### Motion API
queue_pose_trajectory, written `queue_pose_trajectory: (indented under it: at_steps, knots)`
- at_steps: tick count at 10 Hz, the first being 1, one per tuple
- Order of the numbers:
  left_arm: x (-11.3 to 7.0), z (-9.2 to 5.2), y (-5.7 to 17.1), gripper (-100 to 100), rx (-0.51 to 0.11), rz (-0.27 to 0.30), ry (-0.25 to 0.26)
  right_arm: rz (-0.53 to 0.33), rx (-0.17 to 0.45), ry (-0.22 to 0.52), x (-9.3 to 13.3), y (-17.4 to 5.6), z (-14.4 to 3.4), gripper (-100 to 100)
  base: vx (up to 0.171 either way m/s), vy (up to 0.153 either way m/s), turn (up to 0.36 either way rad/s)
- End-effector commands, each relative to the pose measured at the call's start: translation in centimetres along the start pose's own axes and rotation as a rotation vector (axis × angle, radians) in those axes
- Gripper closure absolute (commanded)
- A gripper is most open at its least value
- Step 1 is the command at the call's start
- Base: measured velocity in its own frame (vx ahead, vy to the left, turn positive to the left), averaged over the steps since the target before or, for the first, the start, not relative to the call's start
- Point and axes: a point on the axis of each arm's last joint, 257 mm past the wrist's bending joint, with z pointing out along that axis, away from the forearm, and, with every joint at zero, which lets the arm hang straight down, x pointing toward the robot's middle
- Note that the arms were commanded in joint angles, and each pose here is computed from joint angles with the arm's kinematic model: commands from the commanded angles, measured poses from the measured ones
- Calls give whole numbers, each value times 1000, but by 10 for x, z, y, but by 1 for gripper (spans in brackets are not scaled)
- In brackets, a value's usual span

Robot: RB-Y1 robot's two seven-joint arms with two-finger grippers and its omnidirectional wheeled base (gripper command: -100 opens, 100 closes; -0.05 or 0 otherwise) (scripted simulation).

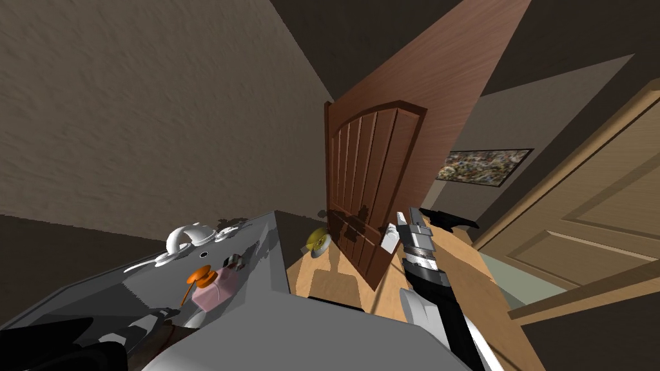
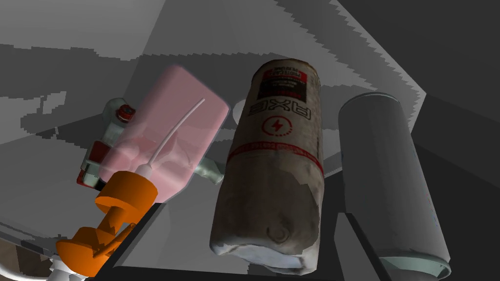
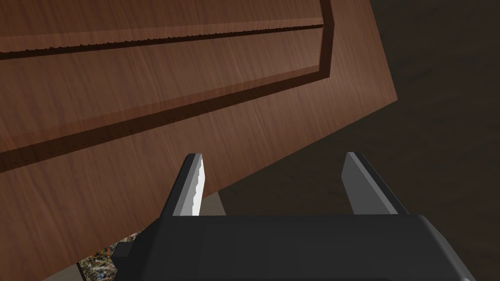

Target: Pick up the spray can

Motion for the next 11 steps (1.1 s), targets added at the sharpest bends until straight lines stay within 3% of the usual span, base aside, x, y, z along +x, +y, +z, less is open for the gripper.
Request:
queue_pose_trajectory:
  at_steps: [1, 2, 6, 7, 8, 10, 11]
  knots:
    - [0, 0, 0, -100, 0, 0, 0, 0, 0, 0, 0, 0, 0, 0, -1, -5, -12]
    - [0, 1, 0, 100, 0, 0, 0, 0, 0, 0, 0, 0, 0, 0, -2, 0, 18]
    - [0, 0, 0, 100, 0, 0, 0, 0, 0, 0, 0, 0, 0, 0, 0, 0, -3]
    - [0, 0, 0, 0, 0, 0, 0, 0, 0, 0, 0, 0, 0, 0, 0, 0, 0]
    - [3, -7, -3, 100, 5, 6, 1, 0, 0, 0, 0, 0, 0, 0, 1, 10, 73]
    - [7, -17, -6, 100, 10, 16, 2, 0, 0, 0, 0, 0, 0, 0, 0, 15, 67]
    - [5, -14, -7, 100, 10, 13, 2, 0, 0, 0, 0, 0, 0, 0, 0, 0, 0]
